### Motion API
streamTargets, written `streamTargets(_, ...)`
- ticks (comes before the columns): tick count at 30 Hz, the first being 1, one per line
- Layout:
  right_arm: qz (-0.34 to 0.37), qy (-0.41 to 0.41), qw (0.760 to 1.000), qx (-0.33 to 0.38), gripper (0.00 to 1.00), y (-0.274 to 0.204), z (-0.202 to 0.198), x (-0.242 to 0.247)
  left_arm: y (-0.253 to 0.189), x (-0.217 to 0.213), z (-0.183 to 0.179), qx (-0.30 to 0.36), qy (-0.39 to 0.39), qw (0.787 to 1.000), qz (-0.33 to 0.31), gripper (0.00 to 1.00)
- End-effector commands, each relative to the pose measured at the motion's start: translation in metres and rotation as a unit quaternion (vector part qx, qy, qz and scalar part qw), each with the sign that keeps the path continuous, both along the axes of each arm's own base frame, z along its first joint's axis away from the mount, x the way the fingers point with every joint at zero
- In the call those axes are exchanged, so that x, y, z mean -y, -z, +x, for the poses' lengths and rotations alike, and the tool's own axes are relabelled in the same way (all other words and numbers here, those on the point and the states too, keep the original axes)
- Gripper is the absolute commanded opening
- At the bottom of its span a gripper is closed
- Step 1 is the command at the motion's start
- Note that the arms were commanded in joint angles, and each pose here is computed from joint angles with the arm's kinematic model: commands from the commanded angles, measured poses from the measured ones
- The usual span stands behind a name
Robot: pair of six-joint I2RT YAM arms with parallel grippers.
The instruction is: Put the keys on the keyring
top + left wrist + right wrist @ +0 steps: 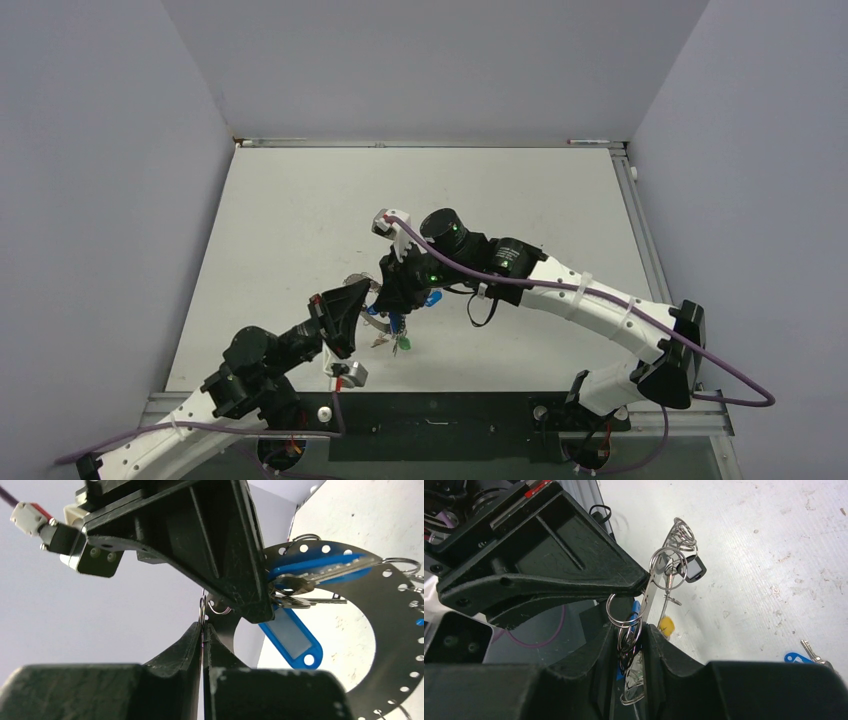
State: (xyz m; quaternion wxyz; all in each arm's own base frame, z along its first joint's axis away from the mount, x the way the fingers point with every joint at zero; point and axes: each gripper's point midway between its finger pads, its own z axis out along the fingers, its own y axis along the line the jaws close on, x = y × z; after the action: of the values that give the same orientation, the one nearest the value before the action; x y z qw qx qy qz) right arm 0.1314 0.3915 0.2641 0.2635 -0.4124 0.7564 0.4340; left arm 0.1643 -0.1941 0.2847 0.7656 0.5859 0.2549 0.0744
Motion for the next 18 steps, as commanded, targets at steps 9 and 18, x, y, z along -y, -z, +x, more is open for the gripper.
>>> streamTargets(9, 0.074, -0.051, 0.992, 0.094, 0.05, -0.060, -0.012, 0.004, -0.018, -0.005, -0.020, -0.152, 0.062, 0.975, -0.152, 0.00)
streamTargets(18, 0.094, -0.055, 0.986, 0.128, 0.24, -0.070, -0.010, 0.006, -0.034, -0.008, -0.025, -0.215, 0.090, 0.943, -0.236, 0.00)
